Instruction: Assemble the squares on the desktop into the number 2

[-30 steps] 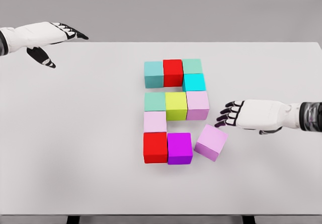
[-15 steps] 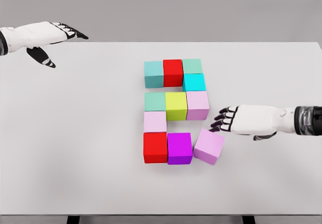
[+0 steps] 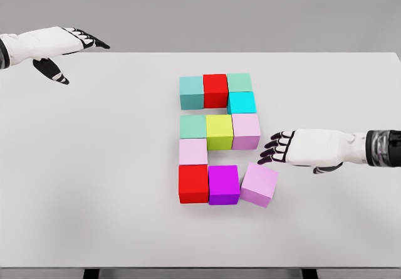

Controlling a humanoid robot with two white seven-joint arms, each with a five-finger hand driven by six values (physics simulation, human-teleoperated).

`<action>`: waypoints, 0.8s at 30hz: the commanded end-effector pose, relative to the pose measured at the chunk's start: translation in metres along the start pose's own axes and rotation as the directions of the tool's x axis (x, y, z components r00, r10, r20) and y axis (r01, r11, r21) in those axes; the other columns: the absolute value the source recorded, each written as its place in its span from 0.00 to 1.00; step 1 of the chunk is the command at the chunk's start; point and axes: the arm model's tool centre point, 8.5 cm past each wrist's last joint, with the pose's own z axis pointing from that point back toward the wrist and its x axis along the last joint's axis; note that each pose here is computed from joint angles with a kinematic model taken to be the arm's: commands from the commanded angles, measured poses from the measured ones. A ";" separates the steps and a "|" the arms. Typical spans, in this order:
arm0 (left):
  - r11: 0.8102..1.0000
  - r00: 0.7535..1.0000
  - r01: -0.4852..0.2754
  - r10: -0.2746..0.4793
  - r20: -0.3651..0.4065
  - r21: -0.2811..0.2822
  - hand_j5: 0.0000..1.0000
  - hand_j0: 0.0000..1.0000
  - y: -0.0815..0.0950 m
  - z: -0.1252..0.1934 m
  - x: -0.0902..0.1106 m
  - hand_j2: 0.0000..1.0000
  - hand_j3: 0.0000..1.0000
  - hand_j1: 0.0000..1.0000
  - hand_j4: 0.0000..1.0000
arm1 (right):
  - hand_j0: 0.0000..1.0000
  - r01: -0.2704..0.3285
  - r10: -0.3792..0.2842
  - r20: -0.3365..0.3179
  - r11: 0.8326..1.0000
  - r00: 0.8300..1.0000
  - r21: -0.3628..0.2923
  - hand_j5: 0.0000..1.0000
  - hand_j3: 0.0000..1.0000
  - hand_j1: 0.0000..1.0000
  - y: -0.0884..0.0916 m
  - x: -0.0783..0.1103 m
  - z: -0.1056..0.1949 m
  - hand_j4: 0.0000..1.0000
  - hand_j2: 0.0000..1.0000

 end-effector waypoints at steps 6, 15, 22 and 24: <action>1.000 1.000 -0.006 0.006 -0.006 0.013 1.00 1.00 0.003 0.003 -0.002 1.00 1.00 1.00 1.00 | 1.00 0.007 -0.010 -0.081 0.999 0.997 -0.039 1.00 1.00 1.00 -0.011 -0.023 0.019 1.00 1.00; 1.000 1.000 -0.012 0.012 -0.008 0.013 1.00 1.00 0.001 0.004 -0.003 1.00 1.00 1.00 1.00 | 1.00 -0.002 0.001 -0.112 1.000 0.994 -0.012 1.00 1.00 1.00 -0.012 -0.022 0.049 1.00 1.00; 1.000 1.000 -0.014 0.015 -0.011 0.019 1.00 1.00 0.001 0.005 -0.004 1.00 1.00 1.00 1.00 | 1.00 0.035 -0.031 -0.083 0.998 0.996 0.046 1.00 1.00 1.00 0.011 -0.013 0.045 1.00 1.00; 1.000 1.000 -0.014 0.015 -0.011 0.019 1.00 1.00 0.001 0.005 -0.004 1.00 1.00 1.00 1.00 | 1.00 0.044 -0.038 -0.085 0.997 0.996 0.061 1.00 1.00 1.00 0.016 -0.012 0.047 1.00 1.00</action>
